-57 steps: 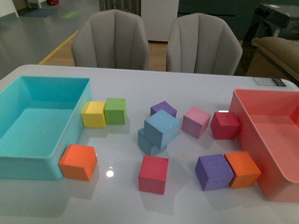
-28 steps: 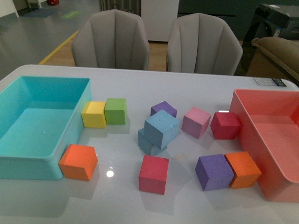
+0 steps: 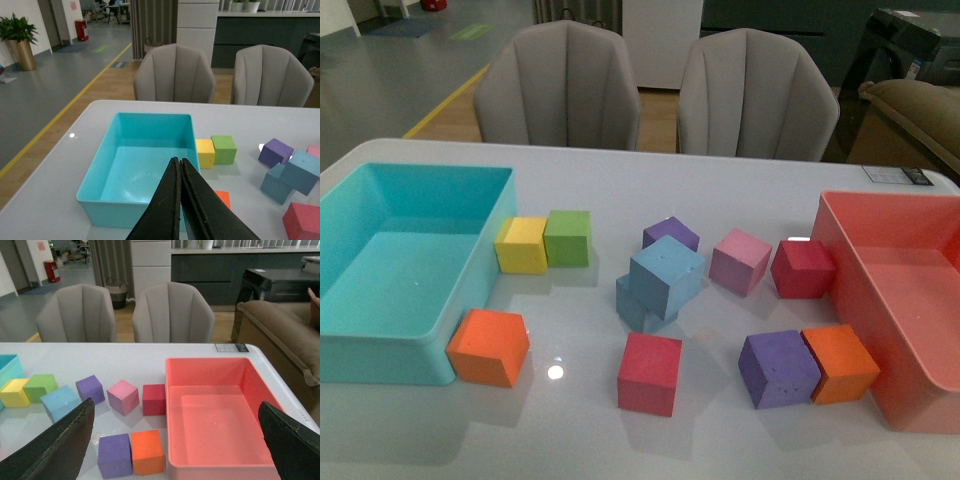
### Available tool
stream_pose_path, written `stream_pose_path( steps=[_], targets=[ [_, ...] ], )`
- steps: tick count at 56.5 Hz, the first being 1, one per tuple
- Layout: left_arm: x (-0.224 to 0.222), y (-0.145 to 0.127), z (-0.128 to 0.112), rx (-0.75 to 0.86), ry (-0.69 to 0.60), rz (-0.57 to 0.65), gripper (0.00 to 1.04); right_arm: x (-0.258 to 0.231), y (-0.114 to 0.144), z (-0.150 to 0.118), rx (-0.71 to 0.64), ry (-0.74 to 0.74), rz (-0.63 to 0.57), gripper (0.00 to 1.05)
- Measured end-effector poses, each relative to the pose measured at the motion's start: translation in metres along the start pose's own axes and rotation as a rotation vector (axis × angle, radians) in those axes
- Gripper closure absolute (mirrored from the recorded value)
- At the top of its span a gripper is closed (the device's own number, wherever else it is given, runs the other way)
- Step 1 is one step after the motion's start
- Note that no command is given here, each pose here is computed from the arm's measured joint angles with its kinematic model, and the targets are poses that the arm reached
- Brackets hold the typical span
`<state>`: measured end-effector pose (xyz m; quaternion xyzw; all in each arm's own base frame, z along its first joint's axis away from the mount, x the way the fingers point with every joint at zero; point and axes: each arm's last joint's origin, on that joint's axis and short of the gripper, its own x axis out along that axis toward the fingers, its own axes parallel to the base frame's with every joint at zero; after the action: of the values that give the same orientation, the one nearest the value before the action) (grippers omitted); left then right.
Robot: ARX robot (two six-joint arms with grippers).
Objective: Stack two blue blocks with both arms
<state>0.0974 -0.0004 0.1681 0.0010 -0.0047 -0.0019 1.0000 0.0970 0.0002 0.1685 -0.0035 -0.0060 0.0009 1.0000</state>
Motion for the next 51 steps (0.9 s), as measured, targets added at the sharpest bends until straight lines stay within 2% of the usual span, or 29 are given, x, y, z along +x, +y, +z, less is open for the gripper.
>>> stream_pose_path(
  steps=[27, 31, 45, 51],
  targets=[
    [-0.0002, 0.0000, 0.0000, 0.000, -0.001, 0.000, 1.03, 0.0000, 0.0000, 0.0000, 0.000, 0.000, 0.000, 0.09],
    [-0.0002, 0.0000, 0.0000, 0.000, -0.001, 0.000, 0.84, 0.0000, 0.0000, 0.0000, 0.000, 0.000, 0.000, 0.09],
    [-0.0002, 0.0000, 0.0000, 0.000, -0.001, 0.000, 0.40, 0.0000, 0.0000, 0.0000, 0.000, 0.000, 0.000, 0.09],
    [-0.0002, 0.0000, 0.0000, -0.001, -0.001, 0.000, 0.17, 0.0000, 0.0000, 0.0000, 0.000, 0.000, 0.000, 0.09]
  ],
)
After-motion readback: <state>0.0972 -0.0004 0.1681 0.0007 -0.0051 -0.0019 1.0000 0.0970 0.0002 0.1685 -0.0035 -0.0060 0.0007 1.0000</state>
